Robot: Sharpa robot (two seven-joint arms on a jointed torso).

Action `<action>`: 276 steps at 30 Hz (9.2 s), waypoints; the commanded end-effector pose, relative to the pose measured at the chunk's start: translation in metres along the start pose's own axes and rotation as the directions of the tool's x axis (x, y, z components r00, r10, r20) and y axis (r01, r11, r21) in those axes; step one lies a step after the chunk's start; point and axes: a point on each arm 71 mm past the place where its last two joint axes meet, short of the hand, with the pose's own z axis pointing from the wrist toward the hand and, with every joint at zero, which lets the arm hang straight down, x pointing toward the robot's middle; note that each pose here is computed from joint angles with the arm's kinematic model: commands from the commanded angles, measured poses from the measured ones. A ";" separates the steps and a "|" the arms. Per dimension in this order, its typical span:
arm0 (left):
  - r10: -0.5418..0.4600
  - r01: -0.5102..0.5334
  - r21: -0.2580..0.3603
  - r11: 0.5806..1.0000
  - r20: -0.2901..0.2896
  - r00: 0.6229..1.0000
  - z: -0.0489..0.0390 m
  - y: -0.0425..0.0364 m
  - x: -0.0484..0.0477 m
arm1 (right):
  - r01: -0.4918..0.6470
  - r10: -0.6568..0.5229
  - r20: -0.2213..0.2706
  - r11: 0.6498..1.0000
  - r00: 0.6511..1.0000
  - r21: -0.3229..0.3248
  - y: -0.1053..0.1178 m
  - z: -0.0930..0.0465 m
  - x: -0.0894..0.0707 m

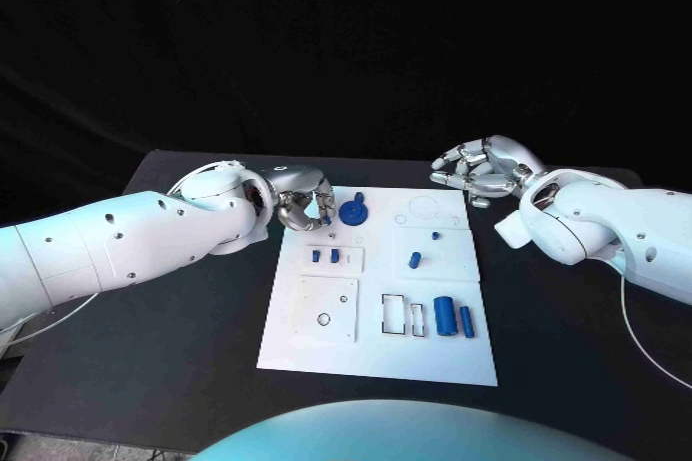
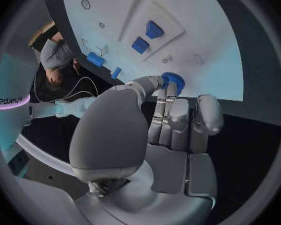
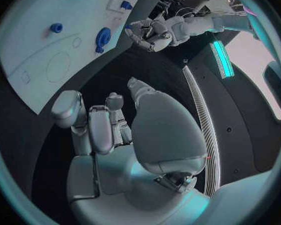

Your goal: Assemble the parts on the task board

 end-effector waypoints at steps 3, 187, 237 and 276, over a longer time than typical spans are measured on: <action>-0.039 0.038 -0.018 0.999 -0.051 0.998 0.0011 0.0018 0.0069 | 0.002 -0.002 -0.020 1.000 1.000 -0.007 0.000 0.000 0.003; -0.958 0.936 0.212 0.279 0.130 0.256 -0.0519 0.0325 -0.0240 | 0.838 -0.901 -0.122 0.433 0.417 -0.332 -0.007 -0.010 0.069; -0.960 0.943 0.184 0.277 0.104 0.261 -0.0474 0.0308 -0.0212 | 0.649 -0.762 -0.036 0.575 0.647 -0.497 0.079 -0.031 0.128; -0.960 0.943 0.186 0.277 0.092 0.264 -0.0347 0.0257 -0.0210 | 0.507 -0.678 -0.169 0.670 0.715 -0.542 0.047 -0.037 0.211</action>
